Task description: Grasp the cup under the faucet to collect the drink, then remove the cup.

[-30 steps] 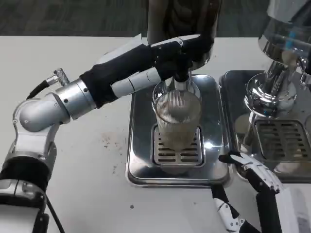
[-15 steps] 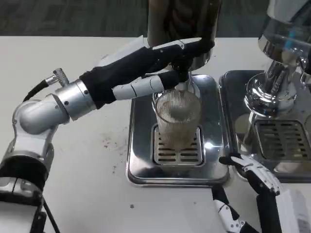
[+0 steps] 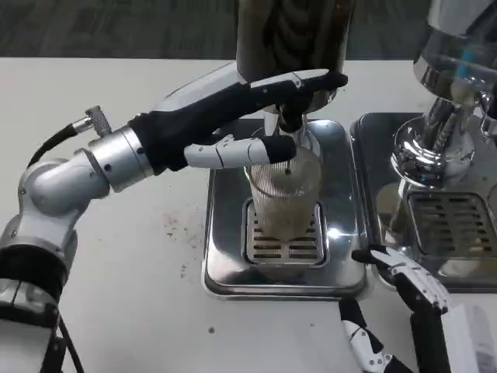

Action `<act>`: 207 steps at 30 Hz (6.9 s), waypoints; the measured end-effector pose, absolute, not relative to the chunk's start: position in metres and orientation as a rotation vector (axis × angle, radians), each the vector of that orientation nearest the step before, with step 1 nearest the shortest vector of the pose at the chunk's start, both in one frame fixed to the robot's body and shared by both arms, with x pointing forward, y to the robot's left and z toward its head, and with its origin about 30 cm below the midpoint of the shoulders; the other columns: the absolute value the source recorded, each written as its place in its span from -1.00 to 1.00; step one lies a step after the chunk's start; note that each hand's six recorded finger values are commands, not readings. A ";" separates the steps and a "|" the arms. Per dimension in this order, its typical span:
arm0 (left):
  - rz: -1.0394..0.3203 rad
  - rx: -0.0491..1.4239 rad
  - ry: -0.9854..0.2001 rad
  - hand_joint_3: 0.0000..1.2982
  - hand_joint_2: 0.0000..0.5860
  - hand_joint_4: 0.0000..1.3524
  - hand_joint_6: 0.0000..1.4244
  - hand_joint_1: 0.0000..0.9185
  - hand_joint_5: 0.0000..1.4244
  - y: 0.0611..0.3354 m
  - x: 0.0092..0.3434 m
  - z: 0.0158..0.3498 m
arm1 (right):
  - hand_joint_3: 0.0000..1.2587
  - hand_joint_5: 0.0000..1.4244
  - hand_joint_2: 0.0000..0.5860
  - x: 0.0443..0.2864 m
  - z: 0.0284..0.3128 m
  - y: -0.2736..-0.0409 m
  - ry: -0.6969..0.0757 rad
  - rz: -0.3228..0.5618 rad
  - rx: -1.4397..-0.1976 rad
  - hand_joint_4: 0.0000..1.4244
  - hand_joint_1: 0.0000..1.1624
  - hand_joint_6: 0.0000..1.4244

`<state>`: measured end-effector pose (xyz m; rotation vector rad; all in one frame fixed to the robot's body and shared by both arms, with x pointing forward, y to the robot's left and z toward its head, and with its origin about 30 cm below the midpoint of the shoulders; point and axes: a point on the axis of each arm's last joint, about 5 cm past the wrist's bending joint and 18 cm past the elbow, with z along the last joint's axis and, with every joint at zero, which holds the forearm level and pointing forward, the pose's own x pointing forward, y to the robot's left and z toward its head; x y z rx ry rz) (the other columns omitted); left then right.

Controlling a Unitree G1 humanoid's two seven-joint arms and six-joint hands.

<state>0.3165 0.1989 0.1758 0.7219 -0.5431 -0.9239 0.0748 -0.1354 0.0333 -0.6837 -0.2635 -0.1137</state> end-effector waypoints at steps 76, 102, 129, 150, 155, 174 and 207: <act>-0.881 0.733 -0.564 -0.80 -0.74 -0.95 -1.00 -1.00 -0.98 0.202 0.316 0.177 | -1.00 -1.00 -0.18 0.170 0.057 -0.148 -0.137 0.168 -0.397 -1.00 -0.09 -0.92; -0.825 0.482 -0.494 -0.76 -0.74 -0.90 -0.99 -1.00 -0.94 0.226 0.308 0.165 | -1.00 -1.00 -0.16 0.187 0.056 -0.141 -0.130 0.202 -0.382 -1.00 -0.11 -0.91; -0.578 0.474 -0.257 -0.76 -0.73 -0.90 -0.97 -1.00 -0.92 0.281 0.252 0.112 | -1.00 -1.00 -0.16 0.203 0.057 -0.139 -0.124 0.220 -0.397 -1.00 -0.11 -0.93; -0.539 0.468 -0.122 -0.73 -0.73 -0.87 -0.96 -1.00 -0.92 0.291 0.232 0.090 | -1.00 -1.00 -0.18 0.219 0.057 -0.135 -0.116 0.239 -0.402 -1.00 -0.10 -0.93; -0.537 0.460 -0.098 -0.70 -0.73 -0.85 -0.96 -1.00 -0.92 0.292 0.228 0.086 | -1.00 -1.00 -0.18 0.223 0.057 -0.131 -0.119 0.248 -0.396 -1.00 -0.09 -0.93; -0.523 0.448 -0.069 -0.58 -0.69 -0.79 -0.96 -1.00 -0.89 0.295 0.224 0.083 | -1.00 -0.98 -0.25 0.226 0.055 -0.123 -0.120 0.264 -0.434 -1.00 0.07 -0.86; -0.519 0.445 -0.041 -0.51 -0.52 -0.69 -0.92 -1.00 -0.83 0.298 0.220 0.081 | -0.36 -0.26 -0.26 0.223 0.052 -0.097 -0.175 0.114 -0.556 -0.34 0.17 0.04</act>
